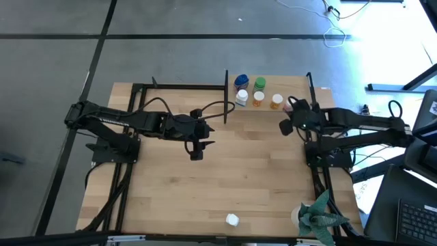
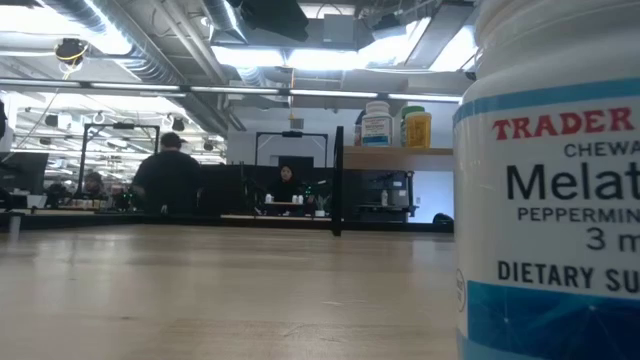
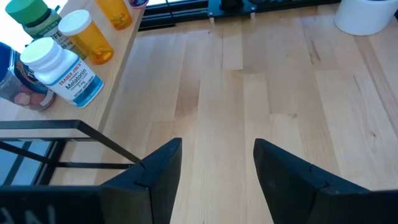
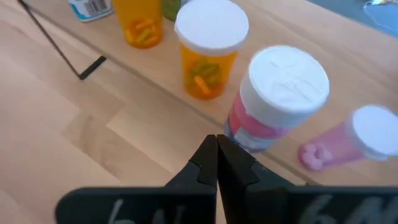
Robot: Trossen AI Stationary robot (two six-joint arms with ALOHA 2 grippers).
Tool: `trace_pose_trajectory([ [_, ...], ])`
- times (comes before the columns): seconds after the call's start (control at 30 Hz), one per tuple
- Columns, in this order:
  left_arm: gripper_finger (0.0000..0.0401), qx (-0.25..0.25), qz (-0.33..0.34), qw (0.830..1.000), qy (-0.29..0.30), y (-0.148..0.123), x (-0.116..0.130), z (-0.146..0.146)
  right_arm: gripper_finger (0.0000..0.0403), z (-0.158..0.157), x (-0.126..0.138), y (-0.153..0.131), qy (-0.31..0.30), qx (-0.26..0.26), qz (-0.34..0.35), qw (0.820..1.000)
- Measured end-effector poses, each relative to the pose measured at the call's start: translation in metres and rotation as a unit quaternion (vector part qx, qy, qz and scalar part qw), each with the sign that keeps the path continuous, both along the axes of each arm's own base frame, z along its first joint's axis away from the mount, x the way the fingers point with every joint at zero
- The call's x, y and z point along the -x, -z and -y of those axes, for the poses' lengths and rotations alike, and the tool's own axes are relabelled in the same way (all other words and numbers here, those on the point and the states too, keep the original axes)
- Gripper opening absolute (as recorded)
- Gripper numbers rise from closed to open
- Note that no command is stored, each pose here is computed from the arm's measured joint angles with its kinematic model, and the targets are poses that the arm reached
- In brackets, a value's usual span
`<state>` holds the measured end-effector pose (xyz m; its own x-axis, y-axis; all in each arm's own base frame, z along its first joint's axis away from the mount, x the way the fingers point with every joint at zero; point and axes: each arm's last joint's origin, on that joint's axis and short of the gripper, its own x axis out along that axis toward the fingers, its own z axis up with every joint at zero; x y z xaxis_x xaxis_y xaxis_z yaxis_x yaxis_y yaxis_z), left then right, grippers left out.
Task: Pick and place medicine bottles onto shelf by color
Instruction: Put the pink medicine bottle on the shelf
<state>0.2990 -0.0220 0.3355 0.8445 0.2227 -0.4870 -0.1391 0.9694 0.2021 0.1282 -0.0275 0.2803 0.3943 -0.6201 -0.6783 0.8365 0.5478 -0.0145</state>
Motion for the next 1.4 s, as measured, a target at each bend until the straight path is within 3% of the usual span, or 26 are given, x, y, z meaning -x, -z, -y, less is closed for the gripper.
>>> trace_pose_trajectory([
  [0.7, 0.0193, 0.0, 0.0, 1.0, 0.0, 0.0, 0.0, 0.0, 0.0004, 0.031, -0.015, 0.006, 0.025, 0.058, -0.084, 0.994],
  [0.9, 0.0193, 0.0, 0.0, 1.0, 0.0, 0.0, 0.0, 0.0, 0.0005, 0.033, -0.02, 0.002, -0.011, 0.074, -0.079, 0.994],
  [1.13, 0.0193, 0.0, 0.0, 1.0, 0.0, 0.0, 0.0, 0.0, 0.0005, 0.031, -0.019, -0.012, -0.033, 0.053, -0.063, 0.996],
  [1.4, 0.0193, 0.0, 0.0, 1.0, 0.0, 0.0, 0.0, 0.0, 0.0005, 0.027, -0.012, -0.047, -0.042, 0.017, -0.028, 0.999],
])
